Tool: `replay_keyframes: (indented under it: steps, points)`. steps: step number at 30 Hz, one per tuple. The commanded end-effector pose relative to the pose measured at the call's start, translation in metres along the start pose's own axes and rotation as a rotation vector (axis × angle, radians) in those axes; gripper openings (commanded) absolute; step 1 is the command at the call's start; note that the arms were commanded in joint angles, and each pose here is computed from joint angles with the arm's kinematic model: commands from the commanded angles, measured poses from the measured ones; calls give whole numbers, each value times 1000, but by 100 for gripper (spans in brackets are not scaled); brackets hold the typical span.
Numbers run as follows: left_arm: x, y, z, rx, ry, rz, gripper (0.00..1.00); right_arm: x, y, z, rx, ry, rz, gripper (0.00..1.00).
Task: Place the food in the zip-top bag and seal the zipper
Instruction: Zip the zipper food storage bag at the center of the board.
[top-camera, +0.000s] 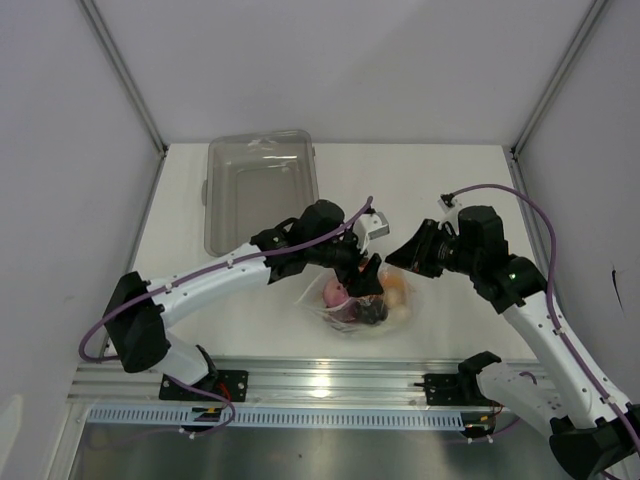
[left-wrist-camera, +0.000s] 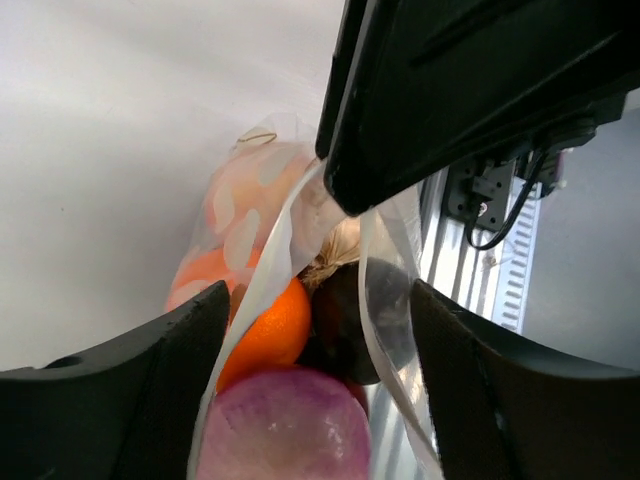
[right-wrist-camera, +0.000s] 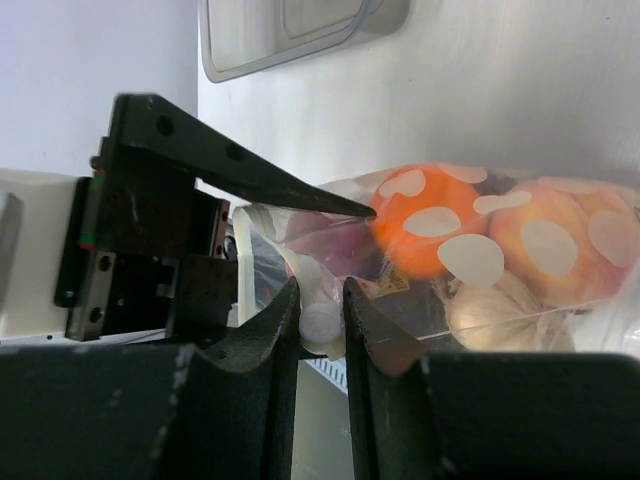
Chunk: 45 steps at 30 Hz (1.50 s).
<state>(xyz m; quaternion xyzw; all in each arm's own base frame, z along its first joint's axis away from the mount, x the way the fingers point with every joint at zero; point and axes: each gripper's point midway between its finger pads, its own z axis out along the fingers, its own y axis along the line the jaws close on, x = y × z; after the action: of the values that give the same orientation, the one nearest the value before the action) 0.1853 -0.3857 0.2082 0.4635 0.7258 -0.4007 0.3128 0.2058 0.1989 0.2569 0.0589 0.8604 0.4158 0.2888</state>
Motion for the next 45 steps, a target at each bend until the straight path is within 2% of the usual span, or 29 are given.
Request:
replay_keyframes:
  steps: [1,2,3,4,5,6,7,11,15,24,26,30,34,38,43,45]
  points:
    - [2,-2,3,-1,-13,13,73,-11,11,-6,-26,-37,33,6]
    - [4,-2,4,6,-5,7,58,-12,13,-7,-33,-43,29,9]
    - [8,-3,5,11,7,-2,49,-13,14,-7,-37,-43,28,13]
    - [10,-5,7,25,13,-9,38,-14,14,-6,-42,-45,22,23]
    - [12,-6,8,34,19,-15,20,-15,17,-6,-56,-44,11,30]
    - [13,-7,8,46,21,-20,13,-15,17,-6,-63,-42,-19,37]
    - [13,-10,9,75,26,-30,1,-14,18,-6,-71,-32,-48,48]
    - [8,-22,6,194,13,-79,1,-21,4,-9,-8,-67,-212,66]
    - [4,-31,-5,318,-3,-122,1,-26,0,-21,6,-120,-329,70]
    - [-15,-36,-32,530,-27,-211,1,-5,4,-44,-89,-162,-453,62]
    - [-13,-32,-32,570,-9,-246,1,0,8,-46,-131,-160,-478,58]
    - [-15,-32,-34,672,21,-269,1,16,7,-39,-213,-134,-500,57]
    - [-7,-22,-26,681,50,-317,1,32,2,-23,-294,-84,-499,58]
    - [-7,-16,-27,687,46,-334,1,35,-4,-18,-289,-81,-491,57]
    - [-13,-6,-32,697,30,-346,1,37,-4,-19,-295,-80,-487,52]
    - [-16,-5,-32,706,39,-359,1,35,-8,-15,-278,-85,-478,45]
